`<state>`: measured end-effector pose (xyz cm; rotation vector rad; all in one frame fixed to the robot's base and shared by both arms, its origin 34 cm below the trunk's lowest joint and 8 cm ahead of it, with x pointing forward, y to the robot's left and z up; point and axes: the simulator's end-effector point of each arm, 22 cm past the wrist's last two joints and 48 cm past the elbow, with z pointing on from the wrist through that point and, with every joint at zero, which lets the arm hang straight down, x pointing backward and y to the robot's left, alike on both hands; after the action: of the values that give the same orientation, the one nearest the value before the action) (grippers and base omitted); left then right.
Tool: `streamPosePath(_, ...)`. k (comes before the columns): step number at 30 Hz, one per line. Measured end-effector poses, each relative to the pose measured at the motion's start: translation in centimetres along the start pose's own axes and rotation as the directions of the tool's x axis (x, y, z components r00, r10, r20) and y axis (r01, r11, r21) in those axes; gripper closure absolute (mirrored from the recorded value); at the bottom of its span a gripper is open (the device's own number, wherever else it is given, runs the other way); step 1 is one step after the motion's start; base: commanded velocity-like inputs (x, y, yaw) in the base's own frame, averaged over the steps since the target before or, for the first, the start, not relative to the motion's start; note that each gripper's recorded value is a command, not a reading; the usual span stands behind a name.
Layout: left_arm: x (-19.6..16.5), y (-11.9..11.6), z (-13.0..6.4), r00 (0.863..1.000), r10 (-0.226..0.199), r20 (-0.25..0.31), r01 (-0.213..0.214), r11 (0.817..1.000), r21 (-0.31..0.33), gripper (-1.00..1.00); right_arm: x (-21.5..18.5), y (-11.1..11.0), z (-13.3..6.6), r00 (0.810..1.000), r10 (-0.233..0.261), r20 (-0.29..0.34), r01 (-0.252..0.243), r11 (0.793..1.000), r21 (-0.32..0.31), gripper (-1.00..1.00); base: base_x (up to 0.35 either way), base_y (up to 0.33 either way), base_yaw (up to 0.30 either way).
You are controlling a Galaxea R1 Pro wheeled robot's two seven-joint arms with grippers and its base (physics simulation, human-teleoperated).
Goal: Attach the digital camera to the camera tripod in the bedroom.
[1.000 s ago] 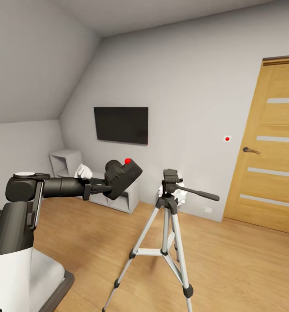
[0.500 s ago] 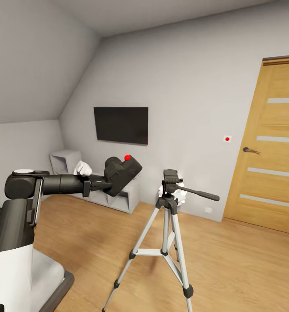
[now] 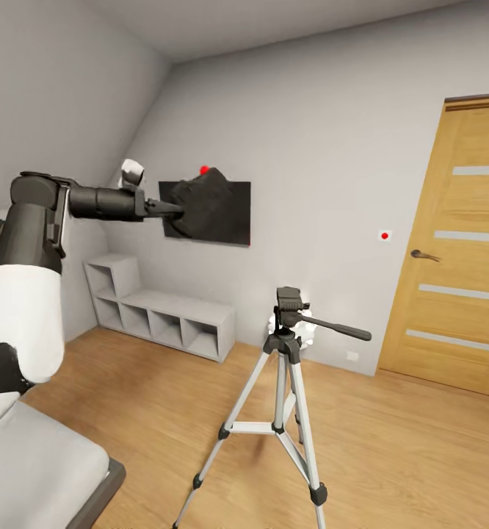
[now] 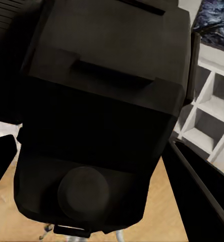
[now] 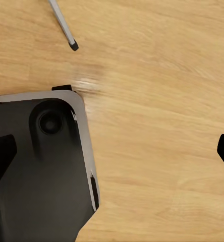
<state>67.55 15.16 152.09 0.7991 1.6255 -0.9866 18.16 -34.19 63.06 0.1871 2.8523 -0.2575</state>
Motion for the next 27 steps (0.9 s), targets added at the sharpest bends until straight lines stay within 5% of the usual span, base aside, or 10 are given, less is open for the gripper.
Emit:
streamPosePath(4, -5.7, 2.2, -0.8, 1.0, -0.011, 0.016, 0.013, 0.991, -0.137, 1.0, 0.0, 0.0, 0.0, 1.0, 0.0, 0.001, 0.0, 1.0, 0.0, -1.0, 0.0, 0.0, 0.0)
streamPosePath(7, -7.1, 2.4, -0.5, 1.0, -0.009, 0.018, 0.012, 0.984, -0.175, 1.0, 0.0, 0.0, 0.0, 1.0, 0.0, 0.0, 0.0, 1.0, 0.0, -1.0, 0.0, 0.0, 0.0)
streamPosePath(20, -3.5, -1.5, 9.1, 0.993, -0.003, -0.121, -0.009, 0.995, -0.095, 1.0, 0.0, 0.0, 0.0, 1.0, 0.001, 0.0, -0.001, 1.0, 0.0, -1.0, 0.0, 0.0, 0.0)
streamPosePath(22, -2.0, -2.1, 10.8, 0.984, 0.003, -0.177, -0.019, 0.996, -0.09, 1.0, 0.0, 0.0, 0.0, 1.0, 0.001, 0.0, -0.001, 1.0, 0.0, -1.0, 0.0, 0.0, 0.0)
streamPosePath(25, 2.2, -2.2, 13.5, 0.944, 0.025, -0.328, -0.063, 0.992, -0.108, 1.0, 0.0, 0.0, 0.0, 1.0, 0.001, 0.0, -0.001, 1.0, 0.0, -1.0, 0.0, 0.0, 0.0)
streamPosePath(27, 3.7, -2.1, 14.2, 0.926, 0.026, -0.376, -0.073, 0.991, -0.111, 1.0, 0.0, 0.0, 0.0, 1.0, 0.0, 0.0, 0.0, 1.0, 0.0, -1.0, 0.0, 0.0, 0.0)
